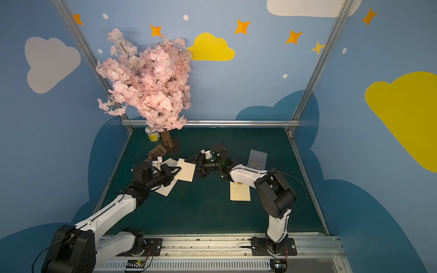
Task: Fold the letter paper in half and place it into the envelope
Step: Fold the letter paper at the center of the board.
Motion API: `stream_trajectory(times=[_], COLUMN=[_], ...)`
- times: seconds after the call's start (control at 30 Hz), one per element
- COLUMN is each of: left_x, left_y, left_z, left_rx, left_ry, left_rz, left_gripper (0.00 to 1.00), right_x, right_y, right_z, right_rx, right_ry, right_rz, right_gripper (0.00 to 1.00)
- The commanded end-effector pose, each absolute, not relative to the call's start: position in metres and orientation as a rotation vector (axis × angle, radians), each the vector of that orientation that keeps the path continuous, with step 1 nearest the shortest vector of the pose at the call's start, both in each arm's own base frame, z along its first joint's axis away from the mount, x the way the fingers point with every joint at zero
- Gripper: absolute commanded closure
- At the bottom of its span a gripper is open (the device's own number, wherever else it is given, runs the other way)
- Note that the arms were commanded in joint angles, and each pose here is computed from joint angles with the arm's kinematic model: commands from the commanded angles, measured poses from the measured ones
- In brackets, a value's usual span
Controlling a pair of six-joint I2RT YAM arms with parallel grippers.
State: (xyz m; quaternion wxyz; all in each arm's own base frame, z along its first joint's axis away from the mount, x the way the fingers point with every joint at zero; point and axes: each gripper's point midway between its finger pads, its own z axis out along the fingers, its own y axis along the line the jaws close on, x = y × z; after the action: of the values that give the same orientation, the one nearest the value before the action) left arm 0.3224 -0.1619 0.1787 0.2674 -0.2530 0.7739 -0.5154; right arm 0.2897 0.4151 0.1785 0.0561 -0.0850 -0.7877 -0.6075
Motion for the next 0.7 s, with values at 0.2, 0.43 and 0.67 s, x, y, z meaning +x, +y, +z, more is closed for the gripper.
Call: stream_trajectory(times=[0.2,0.43,0.67], left_x=[0.34,0.345,0.344], left_y=[-0.176,-0.189,-0.188], left_z=[0.196,0.189,0.183], left_rx=[-0.615,-0.584,-0.572], left_ry=[2.07,2.1,2.105], left_rz=[-1.49,-1.564,-1.542], left_gripper=[0.97,0.97,0.97], right_x=[0.285,0.293,0.282], right_y=[0.404,0.421,0.422], right_z=[0.171,0.19,0.179], right_rx=[-0.26,-0.217,-0.194], right_ry=[-2.272,-2.072,-2.138], right_rz=[-1.897,-2.095,-2.034], right_gripper=[0.1,0.11,0.41])
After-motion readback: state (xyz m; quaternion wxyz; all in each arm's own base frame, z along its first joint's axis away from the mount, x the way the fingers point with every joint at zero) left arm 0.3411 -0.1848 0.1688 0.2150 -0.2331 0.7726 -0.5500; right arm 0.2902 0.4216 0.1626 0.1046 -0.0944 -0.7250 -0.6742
